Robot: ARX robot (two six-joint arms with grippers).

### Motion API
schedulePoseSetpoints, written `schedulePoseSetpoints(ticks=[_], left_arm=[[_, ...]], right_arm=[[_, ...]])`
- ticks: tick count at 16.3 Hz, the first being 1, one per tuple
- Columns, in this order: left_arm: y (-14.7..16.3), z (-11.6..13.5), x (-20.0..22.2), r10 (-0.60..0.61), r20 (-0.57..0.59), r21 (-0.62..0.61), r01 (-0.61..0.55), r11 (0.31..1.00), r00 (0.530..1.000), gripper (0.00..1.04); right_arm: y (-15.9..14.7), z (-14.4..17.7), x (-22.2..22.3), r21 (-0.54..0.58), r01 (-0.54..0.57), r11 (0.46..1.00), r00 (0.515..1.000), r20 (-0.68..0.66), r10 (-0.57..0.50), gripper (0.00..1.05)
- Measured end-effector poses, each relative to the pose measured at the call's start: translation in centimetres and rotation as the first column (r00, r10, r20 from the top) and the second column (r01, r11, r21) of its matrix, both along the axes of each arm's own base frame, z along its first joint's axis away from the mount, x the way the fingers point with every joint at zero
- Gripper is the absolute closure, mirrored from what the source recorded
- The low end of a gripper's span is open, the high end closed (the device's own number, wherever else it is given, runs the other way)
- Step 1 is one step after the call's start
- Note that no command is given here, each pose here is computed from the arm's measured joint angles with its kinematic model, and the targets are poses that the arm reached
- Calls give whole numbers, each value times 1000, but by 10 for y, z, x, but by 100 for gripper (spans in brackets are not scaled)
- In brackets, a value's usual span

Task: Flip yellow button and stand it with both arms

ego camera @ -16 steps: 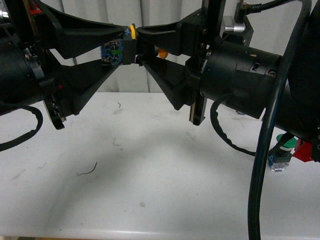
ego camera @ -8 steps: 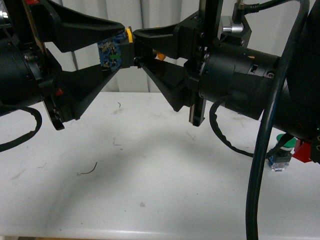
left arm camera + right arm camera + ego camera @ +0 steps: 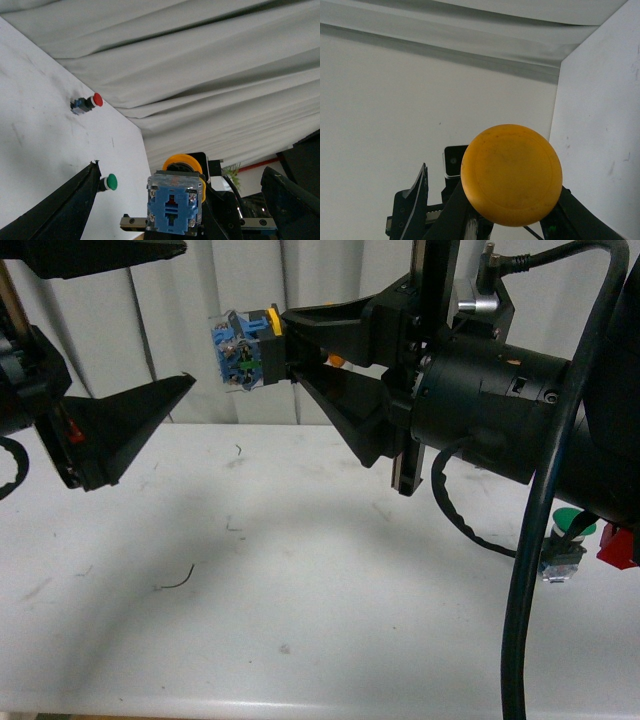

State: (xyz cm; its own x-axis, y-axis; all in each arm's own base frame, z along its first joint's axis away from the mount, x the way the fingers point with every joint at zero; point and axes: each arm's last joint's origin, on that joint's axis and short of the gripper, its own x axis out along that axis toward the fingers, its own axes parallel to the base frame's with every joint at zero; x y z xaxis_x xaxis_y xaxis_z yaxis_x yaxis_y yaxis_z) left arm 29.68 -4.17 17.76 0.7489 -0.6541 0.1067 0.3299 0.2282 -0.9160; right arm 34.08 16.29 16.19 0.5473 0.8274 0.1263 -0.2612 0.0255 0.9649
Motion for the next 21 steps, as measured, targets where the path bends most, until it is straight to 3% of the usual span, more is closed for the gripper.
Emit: schedulePoseSetpoints(ticks=[3,5,7,9,12,13,15,17,18,21], left_arm=[[28,9,-21,39,38,19,-40,999,998,7],[45,29,-54,78,201,108,-101,989,976,7],[55,57,-99,75,436,239,-196,951,897,7],[64,79,-138,44,601,372,-328,868,798,7],[64,92,-189,3,700,505,-498,705,714,7],[60,95,-195,11,699,535,-533,656,715,10],[50,91,-202,215,630,602,-644,473,746,31],[53,54,-199,345,546,712,-640,291,764,55],[49,42,-197,364,535,732,-633,251,762,67],[42,34,-200,341,583,704,-668,241,738,102]], right_arm=[[-11,0,5,-3,27,1000,1000,4,-27,77],[-18,2,8,-1,39,999,999,10,-39,77],[-22,5,10,1,46,999,999,18,-46,77],[-22,7,10,3,44,999,999,26,-44,77],[-22,9,10,2,42,999,999,33,-42,77],[-22,9,10,-1,42,999,998,37,-42,77],[-22,11,9,-6,43,999,998,53,-43,77],[-20,14,8,-7,39,999,997,67,-38,77],[-20,17,7,-3,36,999,996,78,-36,77],[-20,20,7,-8,40,999,995,97,-39,77]])
